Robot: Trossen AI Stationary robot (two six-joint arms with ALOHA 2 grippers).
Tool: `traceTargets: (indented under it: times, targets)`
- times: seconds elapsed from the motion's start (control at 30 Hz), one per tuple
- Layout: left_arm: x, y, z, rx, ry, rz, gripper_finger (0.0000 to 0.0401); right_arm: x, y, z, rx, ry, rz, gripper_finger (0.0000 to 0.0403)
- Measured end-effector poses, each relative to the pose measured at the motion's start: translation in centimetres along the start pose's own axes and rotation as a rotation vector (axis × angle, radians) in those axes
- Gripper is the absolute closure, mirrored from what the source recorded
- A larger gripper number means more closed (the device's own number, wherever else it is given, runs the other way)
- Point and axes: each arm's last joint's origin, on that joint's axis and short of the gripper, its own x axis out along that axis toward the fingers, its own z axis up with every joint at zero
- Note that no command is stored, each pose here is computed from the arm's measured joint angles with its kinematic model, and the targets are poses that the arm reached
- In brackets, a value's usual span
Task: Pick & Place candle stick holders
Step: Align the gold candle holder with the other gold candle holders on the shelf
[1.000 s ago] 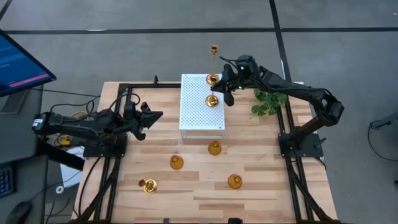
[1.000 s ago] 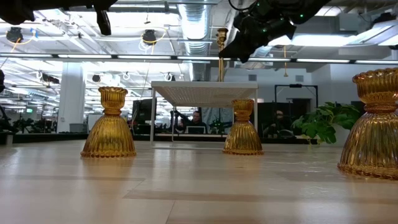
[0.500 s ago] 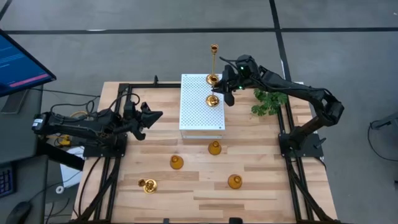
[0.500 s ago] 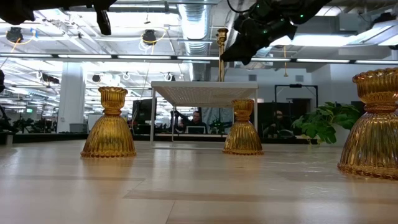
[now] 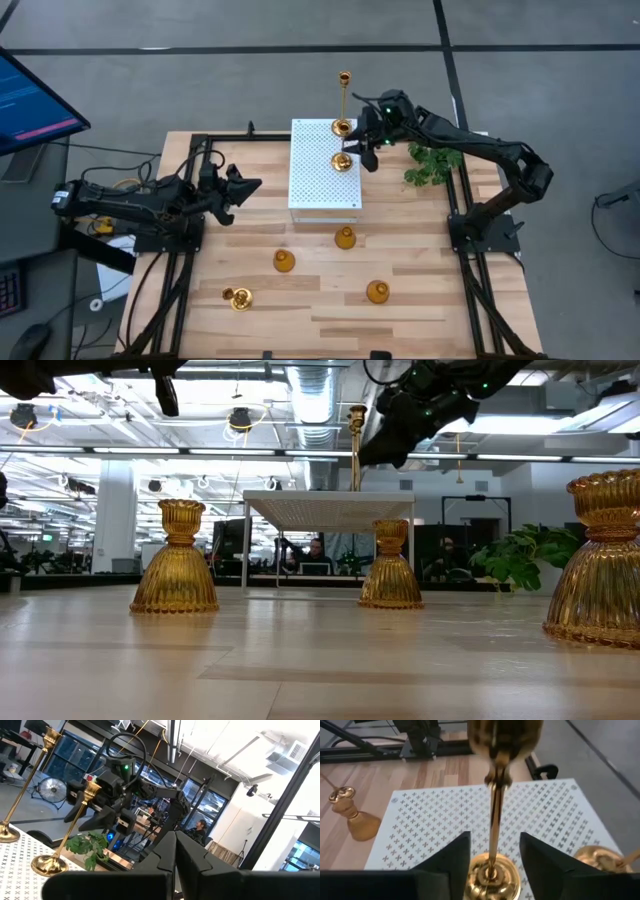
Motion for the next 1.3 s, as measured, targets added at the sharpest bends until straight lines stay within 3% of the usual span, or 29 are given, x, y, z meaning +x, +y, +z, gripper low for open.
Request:
traceTargets:
  times: [0.2, 0.4, 0.6, 0.7, 0.83, 0.97, 1.13, 1.3]
  targets:
    - [0.0, 0.0, 0.0, -0.005, 0.000, 0.000, 0.0393, -1.3, 0.7, 0.0, 0.029, 0.039, 0.011, 0.0188]
    - [0.0, -0.1, 0.0, -0.002, 0.014, -0.031, 0.0393, -6.6, 3.2, 0.0, 0.100, 0.130, 0.004, 0.0186]
    - [0.0, -0.1, 0.0, 0.019, 0.013, -0.031, 0.0393, -12.6, 9.1, 0.4, 0.229, 0.132, 0.085, 0.0211]
    - [0.0, -0.1, -0.1, -0.030, 0.022, -0.029, 0.0396, -14.5, 12.5, 0.7, 0.287, 0.116, 0.157, 0.0227]
    - [0.4, -0.7, -0.5, -0.052, 0.234, 0.046, 0.0398, -16.2, 16.3, 0.9, 0.304, 0.081, 0.204, 0.0250]
    - [1.9, -2.0, 0.2, -0.005, 0.467, 0.176, 0.0399, -17.4, 18.3, 0.7, 0.273, 0.034, 0.133, 0.0271]
    - [4.6, -4.5, 2.8, 0.005, 0.551, 0.154, 0.0399, -17.5, 19.8, 0.5, 0.235, 0.039, 0.117, 0.0292]
    - [4.9, -5.9, 3.6, 0.048, 0.804, 0.189, 0.0399, -17.5, 21.3, -0.1, 0.213, 0.098, 0.170, 0.0304]
